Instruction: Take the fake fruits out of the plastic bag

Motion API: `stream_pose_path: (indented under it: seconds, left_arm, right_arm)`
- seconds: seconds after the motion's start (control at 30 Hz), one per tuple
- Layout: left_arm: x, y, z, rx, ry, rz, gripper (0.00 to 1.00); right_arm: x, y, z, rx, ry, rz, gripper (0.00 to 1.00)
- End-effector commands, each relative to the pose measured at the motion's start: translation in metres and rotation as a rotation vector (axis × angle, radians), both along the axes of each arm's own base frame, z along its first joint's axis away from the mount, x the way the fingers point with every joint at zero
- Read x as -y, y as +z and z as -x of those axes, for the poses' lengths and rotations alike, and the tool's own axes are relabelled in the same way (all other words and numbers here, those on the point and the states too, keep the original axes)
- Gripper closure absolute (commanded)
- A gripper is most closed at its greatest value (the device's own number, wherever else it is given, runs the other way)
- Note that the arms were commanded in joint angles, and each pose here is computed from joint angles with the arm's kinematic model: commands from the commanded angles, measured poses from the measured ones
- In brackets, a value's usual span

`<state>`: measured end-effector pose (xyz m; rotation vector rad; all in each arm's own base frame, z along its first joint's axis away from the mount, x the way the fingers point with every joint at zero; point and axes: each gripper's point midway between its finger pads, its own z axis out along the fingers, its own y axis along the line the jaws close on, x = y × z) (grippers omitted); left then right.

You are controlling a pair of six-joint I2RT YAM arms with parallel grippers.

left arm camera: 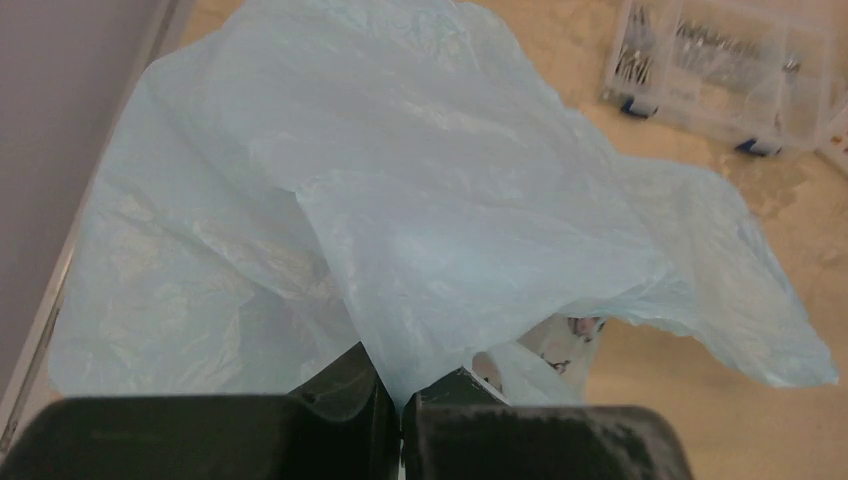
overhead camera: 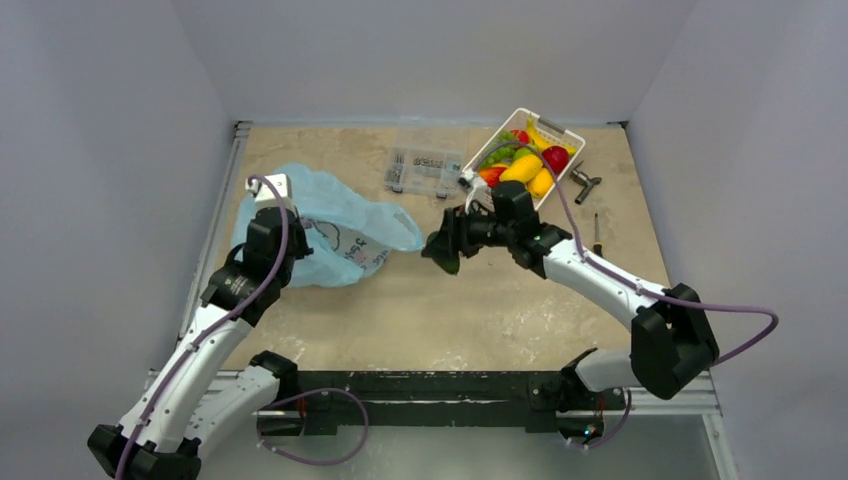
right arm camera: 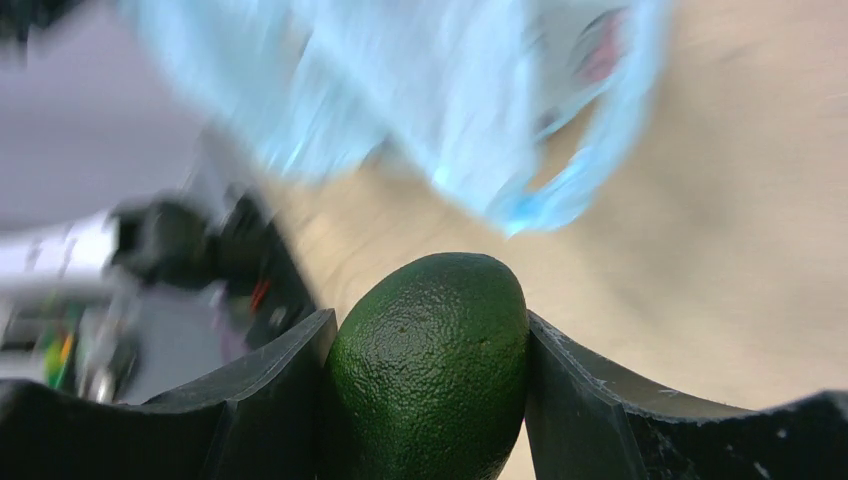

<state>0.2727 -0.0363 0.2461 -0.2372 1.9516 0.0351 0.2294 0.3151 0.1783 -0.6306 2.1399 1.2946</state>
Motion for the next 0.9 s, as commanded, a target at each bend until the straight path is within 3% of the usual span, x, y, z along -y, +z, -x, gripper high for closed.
stream_pose_path:
  seconds: [0.0, 0.07, 0.1, 0.23, 0.37, 0.53, 0.73, 0.87]
  left_arm:
    - [0.005, -0.049, 0.022, -0.179, -0.011, 0.041, 1.0]
    - [0.005, -0.059, 0.029, -0.219, -0.007, 0.055, 0.98]
    - [0.007, -0.061, 0.034, -0.232, -0.013, 0.066, 0.92]
    - [0.018, -0.05, 0.051, -0.238, -0.087, 0.136, 0.54]
    - [0.022, -0.02, 0.07, -0.191, -0.15, 0.188, 0.26]
    - [0.025, 0.027, 0.092, -0.103, -0.247, 0.211, 0.2]
    - [0.035, 0.075, 0.111, 0.027, -0.364, 0.262, 0.19]
    - [0.04, 0.082, 0.114, 0.054, -0.404, 0.272, 0.2]
  right_arm:
    - [0.051, 0.028, -0.1, 0.089, -0.45, 0.134, 1.0]
    - [0.075, 0.038, -0.132, 0.117, -0.579, 0.18, 1.0]
    - [0.085, 0.042, -0.146, 0.125, -0.624, 0.184, 1.0]
    - [0.129, 0.046, -0.194, 0.128, -0.776, 0.266, 1.0]
    - [0.186, 0.043, -0.233, 0.146, -0.959, 0.401, 1.0]
    - [0.251, 0.03, -0.269, 0.153, -1.122, 0.519, 0.98]
    - [0.282, 0.016, -0.306, 0.171, -1.154, 0.611, 0.9]
    - [0.309, 0.019, -0.334, 0.223, -1.243, 0.708, 0.76]
